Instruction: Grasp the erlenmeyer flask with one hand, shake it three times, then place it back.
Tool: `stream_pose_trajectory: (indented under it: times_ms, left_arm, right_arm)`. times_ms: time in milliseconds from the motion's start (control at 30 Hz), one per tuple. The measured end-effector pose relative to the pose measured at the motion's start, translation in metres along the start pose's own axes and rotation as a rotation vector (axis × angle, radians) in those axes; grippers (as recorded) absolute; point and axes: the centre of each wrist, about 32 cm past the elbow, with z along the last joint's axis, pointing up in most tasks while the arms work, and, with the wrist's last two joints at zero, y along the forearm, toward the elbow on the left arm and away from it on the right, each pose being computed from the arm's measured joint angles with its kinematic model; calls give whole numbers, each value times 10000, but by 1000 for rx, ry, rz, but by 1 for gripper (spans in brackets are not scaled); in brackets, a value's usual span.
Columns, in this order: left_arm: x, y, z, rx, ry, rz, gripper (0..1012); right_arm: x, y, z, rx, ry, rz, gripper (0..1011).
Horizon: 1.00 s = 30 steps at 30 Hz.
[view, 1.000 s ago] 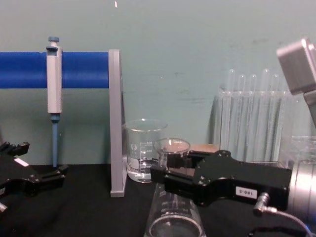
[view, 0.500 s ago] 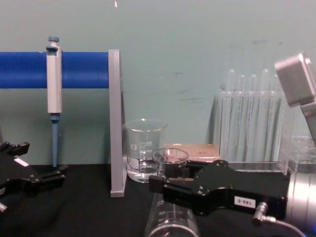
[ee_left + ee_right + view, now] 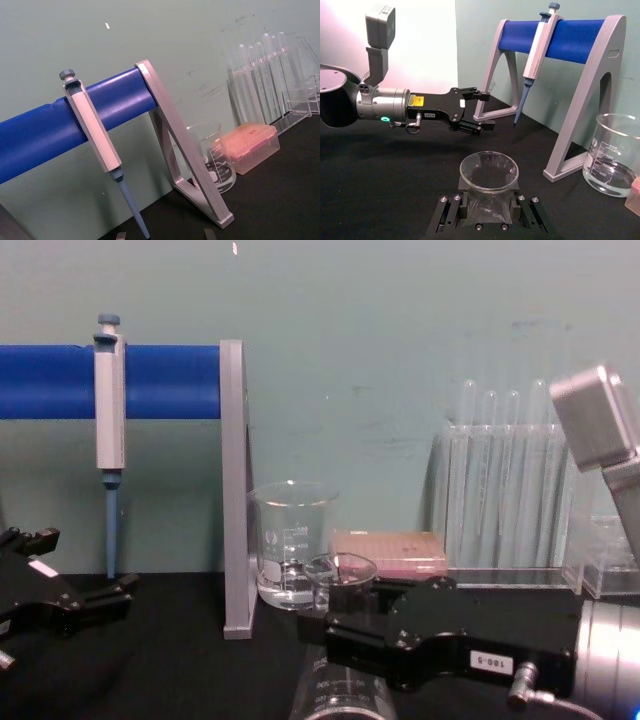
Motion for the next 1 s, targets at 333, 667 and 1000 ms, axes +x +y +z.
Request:
stream_pose_trajectory:
  times_ms: [333,667,1000]
  left_arm:
    - [0,0,0,0,0,0,1001]
    - [0,0,0,0,0,0,1001]
    - [0,0,0,0,0,0,1001]
  right_arm:
    - [-8,13,-48,0,15,6,457]
    - [-18,20,-70,-1,28,5,457]
    - [-20,20,-81,-9,48,4,457]
